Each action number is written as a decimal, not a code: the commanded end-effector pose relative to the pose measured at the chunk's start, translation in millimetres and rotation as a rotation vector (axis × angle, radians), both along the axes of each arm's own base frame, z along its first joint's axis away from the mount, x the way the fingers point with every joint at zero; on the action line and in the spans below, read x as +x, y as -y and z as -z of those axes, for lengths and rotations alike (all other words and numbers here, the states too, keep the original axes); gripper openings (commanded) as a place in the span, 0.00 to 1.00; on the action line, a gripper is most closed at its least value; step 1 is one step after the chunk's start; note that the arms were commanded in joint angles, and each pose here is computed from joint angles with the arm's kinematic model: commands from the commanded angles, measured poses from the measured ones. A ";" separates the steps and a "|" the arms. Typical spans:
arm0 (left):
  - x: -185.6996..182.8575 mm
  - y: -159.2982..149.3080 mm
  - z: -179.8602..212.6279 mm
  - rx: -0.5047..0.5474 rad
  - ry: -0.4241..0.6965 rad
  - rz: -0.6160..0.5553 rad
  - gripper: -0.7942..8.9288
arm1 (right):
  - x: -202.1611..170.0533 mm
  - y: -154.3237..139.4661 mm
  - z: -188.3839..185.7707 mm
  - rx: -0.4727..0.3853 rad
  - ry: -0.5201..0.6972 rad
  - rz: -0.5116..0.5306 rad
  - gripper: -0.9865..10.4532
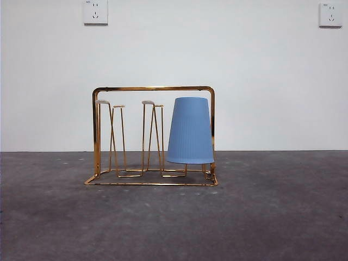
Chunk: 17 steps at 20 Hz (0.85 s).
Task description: Pick up cup 1,put cup 1 in the cup rack,pick up cup 2,put cup 2 in the cup rack
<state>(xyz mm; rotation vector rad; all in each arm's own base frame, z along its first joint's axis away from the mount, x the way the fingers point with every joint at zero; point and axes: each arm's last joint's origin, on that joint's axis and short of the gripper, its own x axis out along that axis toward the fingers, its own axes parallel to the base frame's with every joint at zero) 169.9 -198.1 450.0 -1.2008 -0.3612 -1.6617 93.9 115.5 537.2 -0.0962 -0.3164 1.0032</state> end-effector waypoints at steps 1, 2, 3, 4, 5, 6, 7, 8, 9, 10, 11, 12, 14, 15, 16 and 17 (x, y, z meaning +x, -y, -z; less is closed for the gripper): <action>-2.4 -2.2 -0.7 -0.023 0.042 -0.013 0.07 | 4.8 -4.4 6.1 -0.040 -0.034 0.018 0.09; -2.3 -2.3 -0.7 -0.023 0.042 -0.014 0.07 | 4.9 -4.5 6.9 -0.047 -0.040 0.018 0.09; -1.9 -2.6 -0.7 -0.023 0.042 -0.016 0.07 | 5.0 -4.6 7.6 -0.052 -0.045 0.019 0.10; -1.2 -3.6 -0.9 -0.024 0.043 -0.020 0.07 | 5.1 -4.5 8.3 -0.057 -0.051 0.024 0.10; -0.5 -4.8 -1.1 -0.024 0.045 -0.025 0.07 | 5.2 -4.3 8.7 -0.059 -0.055 0.029 0.11; 0.3 -6.0 -1.4 -0.022 0.048 -0.029 0.07 | 5.2 -4.2 9.2 -0.063 -0.059 0.035 0.15; 1.8 -7.6 -1.4 -0.020 0.051 -0.037 0.07 | 4.0 -2.5 9.4 -0.066 -0.063 0.041 0.20; 2.8 -9.0 -1.7 -0.019 0.053 -0.042 0.07 | 3.3 -1.6 9.9 -0.071 -0.067 0.043 0.23; 3.5 -10.7 -2.2 -0.020 0.055 -0.049 0.08 | 2.9 -1.2 10.5 -0.076 -0.072 0.043 0.25; 4.6 -12.8 -2.7 -0.021 0.057 -0.058 0.08 | 1.4 0.6 11.1 -0.082 -0.078 0.044 0.26; 5.5 -14.7 -3.3 -0.022 0.059 -0.065 0.08 | 0.2 2.0 11.6 -0.086 -0.083 0.044 0.26; 5.9 -17.0 -4.2 -0.022 0.064 -0.072 0.08 | -0.8 3.1 12.0 -0.089 -0.088 0.044 0.26; 8.2 -21.4 -5.4 -0.006 0.064 -0.087 0.08 | -4.1 7.4 12.3 -0.093 -0.095 0.055 0.26; 9.2 -23.4 -5.9 0.006 0.066 -0.093 0.08 | -5.3 9.1 12.7 -0.096 -0.098 0.062 0.26; 10.9 -26.0 -6.4 0.026 0.066 -0.100 0.08 | -7.8 12.4 13.0 -0.100 -0.103 0.072 0.26; 11.9 -28.8 -7.2 0.041 0.070 -0.105 0.08 | -9.7 14.8 13.6 -0.105 -0.108 0.078 0.26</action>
